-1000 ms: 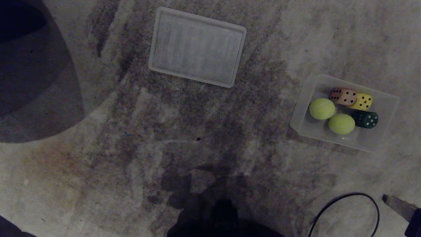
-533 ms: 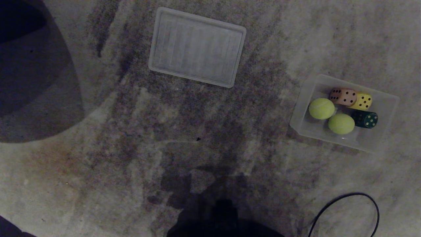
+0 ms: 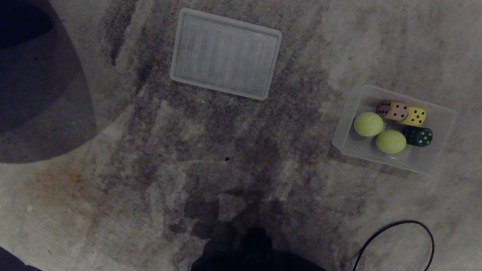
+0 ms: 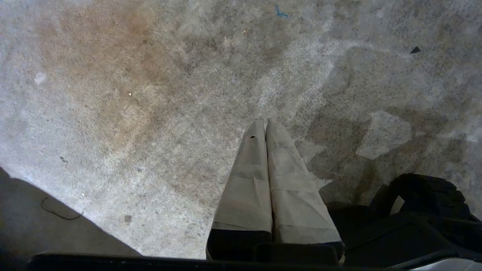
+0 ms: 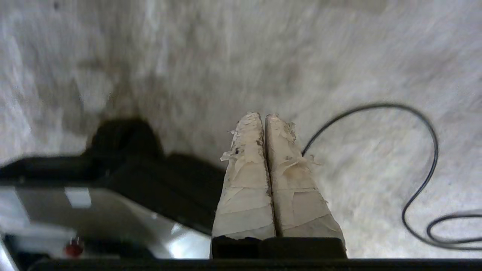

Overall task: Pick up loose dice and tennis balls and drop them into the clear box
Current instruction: Pick up toys out of the box

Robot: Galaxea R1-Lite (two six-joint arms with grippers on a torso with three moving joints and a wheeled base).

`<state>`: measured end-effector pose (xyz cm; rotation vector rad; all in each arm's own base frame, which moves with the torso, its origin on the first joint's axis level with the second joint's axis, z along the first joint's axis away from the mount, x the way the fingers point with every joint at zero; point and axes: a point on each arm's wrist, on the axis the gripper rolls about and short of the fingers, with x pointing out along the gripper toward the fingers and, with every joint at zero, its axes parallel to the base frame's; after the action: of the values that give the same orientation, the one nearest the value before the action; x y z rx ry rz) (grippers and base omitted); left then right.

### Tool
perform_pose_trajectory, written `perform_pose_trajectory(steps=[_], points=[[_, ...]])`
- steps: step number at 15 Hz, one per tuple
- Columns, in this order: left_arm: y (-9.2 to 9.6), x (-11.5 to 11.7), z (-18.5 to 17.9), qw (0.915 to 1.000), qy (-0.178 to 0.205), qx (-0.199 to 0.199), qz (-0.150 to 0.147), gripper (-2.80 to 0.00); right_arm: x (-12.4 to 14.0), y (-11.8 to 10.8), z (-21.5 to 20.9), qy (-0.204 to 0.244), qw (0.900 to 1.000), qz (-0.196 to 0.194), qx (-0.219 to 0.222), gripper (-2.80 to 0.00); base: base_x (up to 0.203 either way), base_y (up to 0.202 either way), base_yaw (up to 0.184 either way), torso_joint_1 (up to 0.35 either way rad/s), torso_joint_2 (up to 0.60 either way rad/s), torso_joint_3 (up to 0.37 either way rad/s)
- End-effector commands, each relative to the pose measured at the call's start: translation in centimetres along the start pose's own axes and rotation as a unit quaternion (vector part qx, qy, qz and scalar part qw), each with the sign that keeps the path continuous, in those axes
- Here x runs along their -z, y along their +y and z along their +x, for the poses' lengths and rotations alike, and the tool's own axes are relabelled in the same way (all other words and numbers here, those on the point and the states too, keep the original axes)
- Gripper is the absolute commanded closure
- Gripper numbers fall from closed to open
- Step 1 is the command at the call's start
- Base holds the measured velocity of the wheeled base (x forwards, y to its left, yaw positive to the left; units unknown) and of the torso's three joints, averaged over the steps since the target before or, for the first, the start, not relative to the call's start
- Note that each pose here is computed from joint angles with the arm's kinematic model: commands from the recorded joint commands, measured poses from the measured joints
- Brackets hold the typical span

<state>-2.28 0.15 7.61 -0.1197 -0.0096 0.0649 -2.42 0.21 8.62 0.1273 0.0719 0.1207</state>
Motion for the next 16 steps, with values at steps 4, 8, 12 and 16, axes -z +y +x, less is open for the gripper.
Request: perform_pose_trajectory(steps=[4,8,12,16], points=[[0.00,0.03,0.02,1.0000,0.001,0.000,-0.001,0.00,0.17,0.02,-0.39,-0.024,1.000,0.003,0.000,0.00,0.000,0.000,0.000,0.000,0.00,0.000],[0.00,0.03,0.02,1.0000,0.000,0.000,0.000,0.00,0.19,0.00,-0.37,-0.024,1.000,0.001,0.003,0.00,0.000,0.000,0.000,0.000,0.00,0.000],[0.00,0.04,0.01,1.0000,0.001,0.000,0.002,0.00,0.18,0.05,-0.40,-0.021,1.000,-0.012,-0.007,0.00,0.000,0.000,0.000,0.000,0.00,0.000],[-0.01,0.06,0.02,1.0000,0.002,0.003,0.009,0.00,0.20,-0.04,-0.40,-0.022,0.999,0.027,0.012,0.00,0.000,0.000,0.000,0.000,0.00,0.000]])
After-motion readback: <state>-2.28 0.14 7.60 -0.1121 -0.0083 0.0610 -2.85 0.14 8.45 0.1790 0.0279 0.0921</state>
